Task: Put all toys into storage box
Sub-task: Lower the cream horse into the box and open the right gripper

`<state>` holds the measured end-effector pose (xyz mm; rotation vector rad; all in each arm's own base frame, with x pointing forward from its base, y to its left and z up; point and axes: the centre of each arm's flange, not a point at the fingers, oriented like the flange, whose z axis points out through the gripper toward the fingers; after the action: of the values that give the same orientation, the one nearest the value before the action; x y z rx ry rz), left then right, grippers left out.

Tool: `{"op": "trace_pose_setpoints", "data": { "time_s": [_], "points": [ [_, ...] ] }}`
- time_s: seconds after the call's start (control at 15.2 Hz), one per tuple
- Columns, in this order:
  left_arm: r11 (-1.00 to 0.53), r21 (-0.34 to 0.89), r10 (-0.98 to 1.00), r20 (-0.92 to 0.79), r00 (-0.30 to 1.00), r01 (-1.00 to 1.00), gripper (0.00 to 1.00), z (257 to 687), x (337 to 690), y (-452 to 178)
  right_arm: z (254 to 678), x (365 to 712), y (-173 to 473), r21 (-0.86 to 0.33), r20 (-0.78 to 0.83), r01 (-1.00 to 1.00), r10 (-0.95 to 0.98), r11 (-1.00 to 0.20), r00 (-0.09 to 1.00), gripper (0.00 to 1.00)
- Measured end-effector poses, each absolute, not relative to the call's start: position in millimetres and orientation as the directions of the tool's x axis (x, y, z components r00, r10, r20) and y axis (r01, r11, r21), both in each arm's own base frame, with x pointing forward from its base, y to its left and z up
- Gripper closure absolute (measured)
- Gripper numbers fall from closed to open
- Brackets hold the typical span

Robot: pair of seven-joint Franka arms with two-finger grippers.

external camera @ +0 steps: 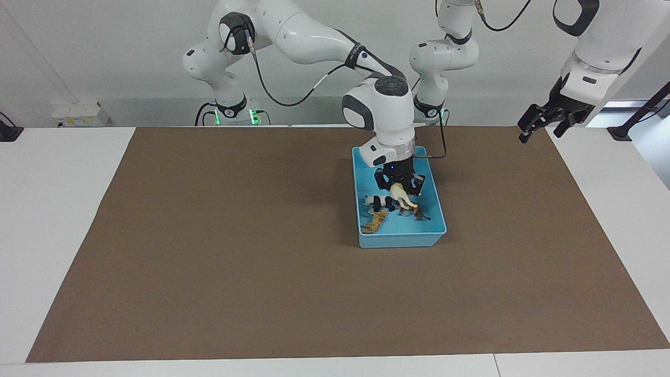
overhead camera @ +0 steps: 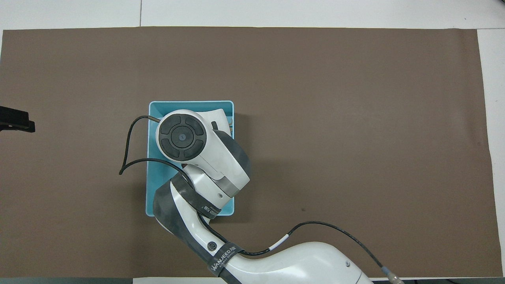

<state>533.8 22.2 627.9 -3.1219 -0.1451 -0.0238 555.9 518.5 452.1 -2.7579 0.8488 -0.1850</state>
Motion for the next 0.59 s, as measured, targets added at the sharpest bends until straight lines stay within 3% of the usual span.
{"op": "trace_pose_setpoints", "data": {
  "time_s": [0.33,0.59],
  "points": [
    [-0.996,-0.016,0.086,0.007,0.996,0.086,0.00,624.6,536.4,18.5,544.4,549.6,480.1,-0.303,0.011,-0.563,-0.594,-0.769,0.804,0.01],
    [-0.997,-0.017,0.077,-0.008,0.997,0.077,0.00,619.0,538.3,14.0,540.4,553.7,470.4,-0.270,0.006,-0.580,-0.604,-0.768,0.797,0.00]
  ]
}}
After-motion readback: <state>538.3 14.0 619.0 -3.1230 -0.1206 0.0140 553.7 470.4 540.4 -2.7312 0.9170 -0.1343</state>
